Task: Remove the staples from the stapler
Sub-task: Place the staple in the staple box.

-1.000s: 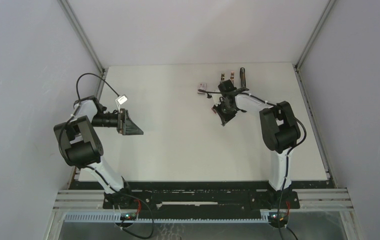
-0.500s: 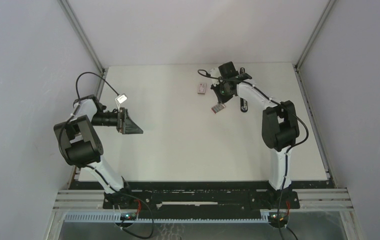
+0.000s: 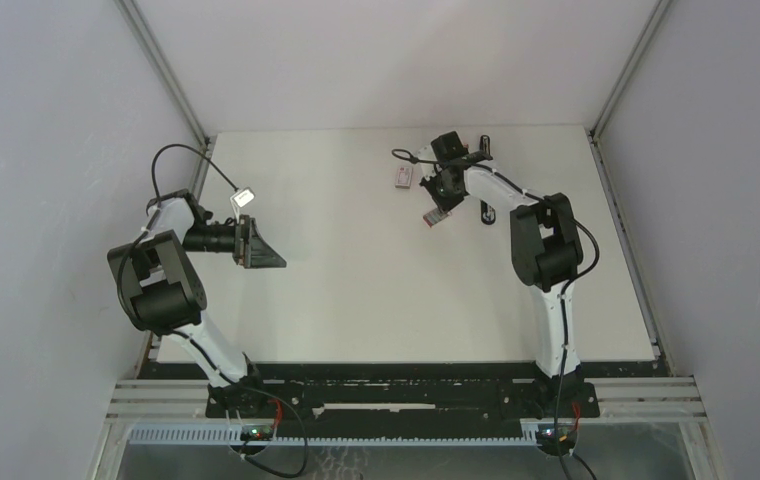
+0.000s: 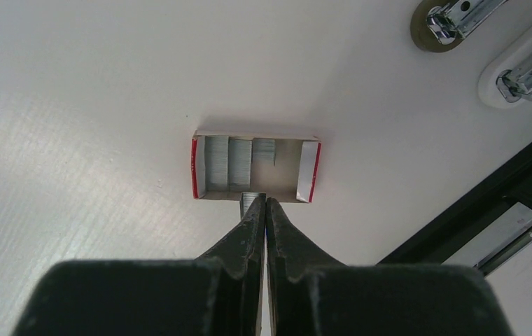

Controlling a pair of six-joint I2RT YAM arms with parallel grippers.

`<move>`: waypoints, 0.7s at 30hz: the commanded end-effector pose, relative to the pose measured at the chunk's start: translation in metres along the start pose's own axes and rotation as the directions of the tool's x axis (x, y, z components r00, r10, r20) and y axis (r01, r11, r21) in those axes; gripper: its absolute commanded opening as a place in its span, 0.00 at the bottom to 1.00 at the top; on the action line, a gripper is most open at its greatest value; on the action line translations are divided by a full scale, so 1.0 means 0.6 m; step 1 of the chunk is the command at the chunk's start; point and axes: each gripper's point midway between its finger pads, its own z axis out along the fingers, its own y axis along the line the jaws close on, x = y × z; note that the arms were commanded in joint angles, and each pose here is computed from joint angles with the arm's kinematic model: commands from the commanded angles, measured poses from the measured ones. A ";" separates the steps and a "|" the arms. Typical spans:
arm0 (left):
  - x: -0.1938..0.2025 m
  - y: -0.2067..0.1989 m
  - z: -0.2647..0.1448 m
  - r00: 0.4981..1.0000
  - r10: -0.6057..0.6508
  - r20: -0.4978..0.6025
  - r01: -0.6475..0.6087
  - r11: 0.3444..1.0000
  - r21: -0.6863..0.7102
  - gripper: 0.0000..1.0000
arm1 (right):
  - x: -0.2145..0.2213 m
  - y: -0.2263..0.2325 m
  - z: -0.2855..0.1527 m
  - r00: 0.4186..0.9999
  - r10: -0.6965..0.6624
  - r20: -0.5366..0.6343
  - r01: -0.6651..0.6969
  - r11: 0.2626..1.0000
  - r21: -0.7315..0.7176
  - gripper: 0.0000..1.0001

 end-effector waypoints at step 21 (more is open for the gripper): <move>-0.024 -0.002 -0.008 0.998 0.054 0.034 -0.053 0.999 -0.005 1.00 | -0.026 -0.031 0.023 0.999 -0.031 0.038 0.028 0.997 0.078 0.00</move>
